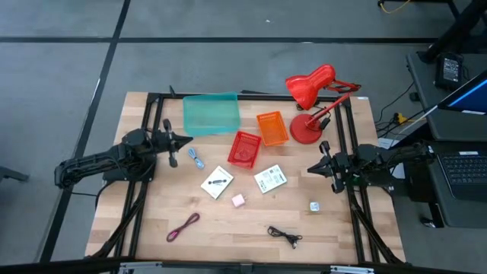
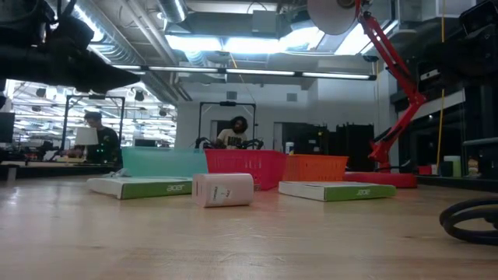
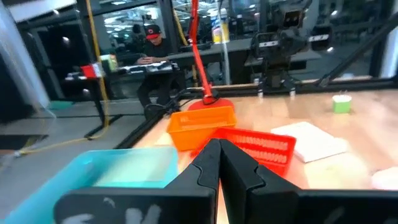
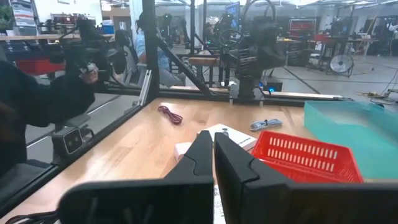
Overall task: Pick and place items into bin
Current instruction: Put the blue charger cable into the blue bin
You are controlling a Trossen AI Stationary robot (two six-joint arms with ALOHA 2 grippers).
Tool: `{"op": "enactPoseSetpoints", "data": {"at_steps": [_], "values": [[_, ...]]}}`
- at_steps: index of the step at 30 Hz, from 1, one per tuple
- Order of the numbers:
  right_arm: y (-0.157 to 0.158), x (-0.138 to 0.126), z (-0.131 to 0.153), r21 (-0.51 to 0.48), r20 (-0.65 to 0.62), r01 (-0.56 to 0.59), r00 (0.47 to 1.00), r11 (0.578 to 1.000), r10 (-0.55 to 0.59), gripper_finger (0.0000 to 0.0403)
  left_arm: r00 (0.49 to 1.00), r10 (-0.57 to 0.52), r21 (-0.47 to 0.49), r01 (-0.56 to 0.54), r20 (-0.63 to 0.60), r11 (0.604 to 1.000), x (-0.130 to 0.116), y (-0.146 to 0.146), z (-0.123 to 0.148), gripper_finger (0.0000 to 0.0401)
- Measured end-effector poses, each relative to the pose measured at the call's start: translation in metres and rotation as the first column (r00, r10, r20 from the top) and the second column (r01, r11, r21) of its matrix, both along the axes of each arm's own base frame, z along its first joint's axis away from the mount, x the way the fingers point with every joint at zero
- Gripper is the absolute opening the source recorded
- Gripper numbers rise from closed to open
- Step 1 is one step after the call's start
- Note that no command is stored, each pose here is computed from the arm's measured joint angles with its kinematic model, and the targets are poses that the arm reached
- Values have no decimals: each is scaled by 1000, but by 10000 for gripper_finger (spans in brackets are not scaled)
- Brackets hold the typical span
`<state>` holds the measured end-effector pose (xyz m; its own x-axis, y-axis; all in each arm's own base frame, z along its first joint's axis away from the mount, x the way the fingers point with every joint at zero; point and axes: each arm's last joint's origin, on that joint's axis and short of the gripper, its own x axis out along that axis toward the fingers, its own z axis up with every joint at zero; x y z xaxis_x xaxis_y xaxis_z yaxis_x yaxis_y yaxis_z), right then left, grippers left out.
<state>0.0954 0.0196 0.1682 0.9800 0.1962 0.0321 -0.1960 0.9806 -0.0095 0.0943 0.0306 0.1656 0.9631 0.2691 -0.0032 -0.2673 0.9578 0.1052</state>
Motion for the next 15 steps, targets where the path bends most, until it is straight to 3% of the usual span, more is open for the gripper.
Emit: {"op": "enactPoseSetpoints", "data": {"at_steps": [5, 9, 15], "values": [[0, 0, 1, 26, 4, 15, 1000, 1000, -15, 0, 995, -95, -25, 95, 1, 995, 2, -5, 0, 3], [-3, 1, 1, 72, -2, 118, 993, 990, -118, 0, 986, -164, -64, 163, -7, 984, 5, -9, -2, 2], [-3, 4, 2, 99, -5, 122, 992, 988, -122, 0, 970, -238, -93, 233, -46, 968, 9, -16, -5, 1]]}}
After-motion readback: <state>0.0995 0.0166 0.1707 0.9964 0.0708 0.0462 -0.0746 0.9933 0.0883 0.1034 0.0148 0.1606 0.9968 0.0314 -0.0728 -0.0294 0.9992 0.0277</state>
